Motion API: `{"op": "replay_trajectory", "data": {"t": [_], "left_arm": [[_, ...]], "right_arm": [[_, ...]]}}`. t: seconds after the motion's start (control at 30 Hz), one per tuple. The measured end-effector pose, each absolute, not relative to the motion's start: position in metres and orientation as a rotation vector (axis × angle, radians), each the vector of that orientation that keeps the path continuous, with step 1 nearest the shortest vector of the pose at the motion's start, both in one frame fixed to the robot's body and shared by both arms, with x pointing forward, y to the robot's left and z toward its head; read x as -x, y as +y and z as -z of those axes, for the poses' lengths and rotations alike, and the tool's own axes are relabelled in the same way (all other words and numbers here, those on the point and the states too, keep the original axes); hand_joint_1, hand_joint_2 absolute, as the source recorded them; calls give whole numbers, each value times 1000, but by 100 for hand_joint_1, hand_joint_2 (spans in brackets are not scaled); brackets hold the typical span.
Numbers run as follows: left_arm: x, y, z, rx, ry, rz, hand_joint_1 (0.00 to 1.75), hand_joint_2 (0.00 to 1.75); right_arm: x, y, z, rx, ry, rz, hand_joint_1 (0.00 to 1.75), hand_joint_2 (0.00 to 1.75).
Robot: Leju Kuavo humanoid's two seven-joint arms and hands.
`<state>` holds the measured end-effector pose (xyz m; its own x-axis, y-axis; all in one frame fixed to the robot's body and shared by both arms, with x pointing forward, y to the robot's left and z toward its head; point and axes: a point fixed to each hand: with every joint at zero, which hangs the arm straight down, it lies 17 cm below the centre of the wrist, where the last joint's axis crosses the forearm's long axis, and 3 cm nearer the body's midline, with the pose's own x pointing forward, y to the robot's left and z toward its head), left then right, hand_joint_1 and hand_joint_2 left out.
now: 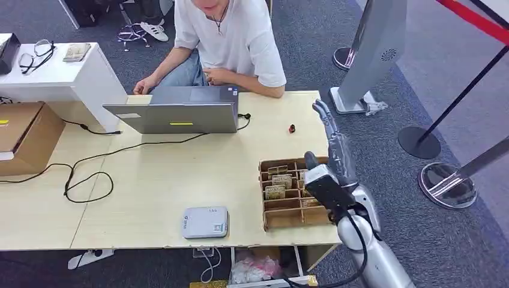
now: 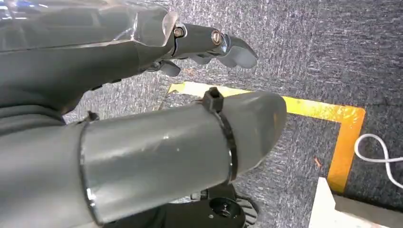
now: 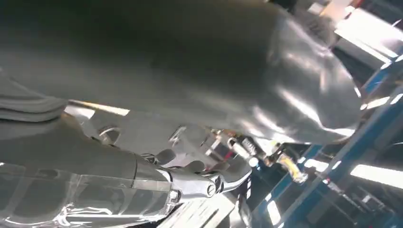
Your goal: Pass the card to the sensor for recognition and then transmit it.
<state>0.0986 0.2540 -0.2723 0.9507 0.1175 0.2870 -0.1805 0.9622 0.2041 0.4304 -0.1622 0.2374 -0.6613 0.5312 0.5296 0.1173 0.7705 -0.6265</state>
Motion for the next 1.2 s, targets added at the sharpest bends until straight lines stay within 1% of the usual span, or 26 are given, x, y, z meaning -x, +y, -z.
{"op": "replay_trajectory", "data": {"t": [0.27,0.3,0.53,0.77,1.0,1.2], "left_arm": [[-98,254,272,-227,-275,-163,0,0],[-98,254,273,-226,-275,-163,0,0],[-99,253,272,-219,-280,-159,0,0],[-100,251,272,-208,-286,-151,0,0],[-101,249,272,-194,-290,-143,0,0],[-102,253,272,-199,-294,-134,0,0]], "right_arm": [[-404,-201,-213,618,-2137,-820,0,0],[-401,-204,-211,642,-2125,-836,0,175],[-387,-229,-198,794,-2026,-932,0,175],[-379,-252,-188,881,-1948,-1082,0,175],[-381,-272,-169,925,-1802,-1334,0,175],[-390,-292,-161,899,-1683,-1517,0,175]]}}
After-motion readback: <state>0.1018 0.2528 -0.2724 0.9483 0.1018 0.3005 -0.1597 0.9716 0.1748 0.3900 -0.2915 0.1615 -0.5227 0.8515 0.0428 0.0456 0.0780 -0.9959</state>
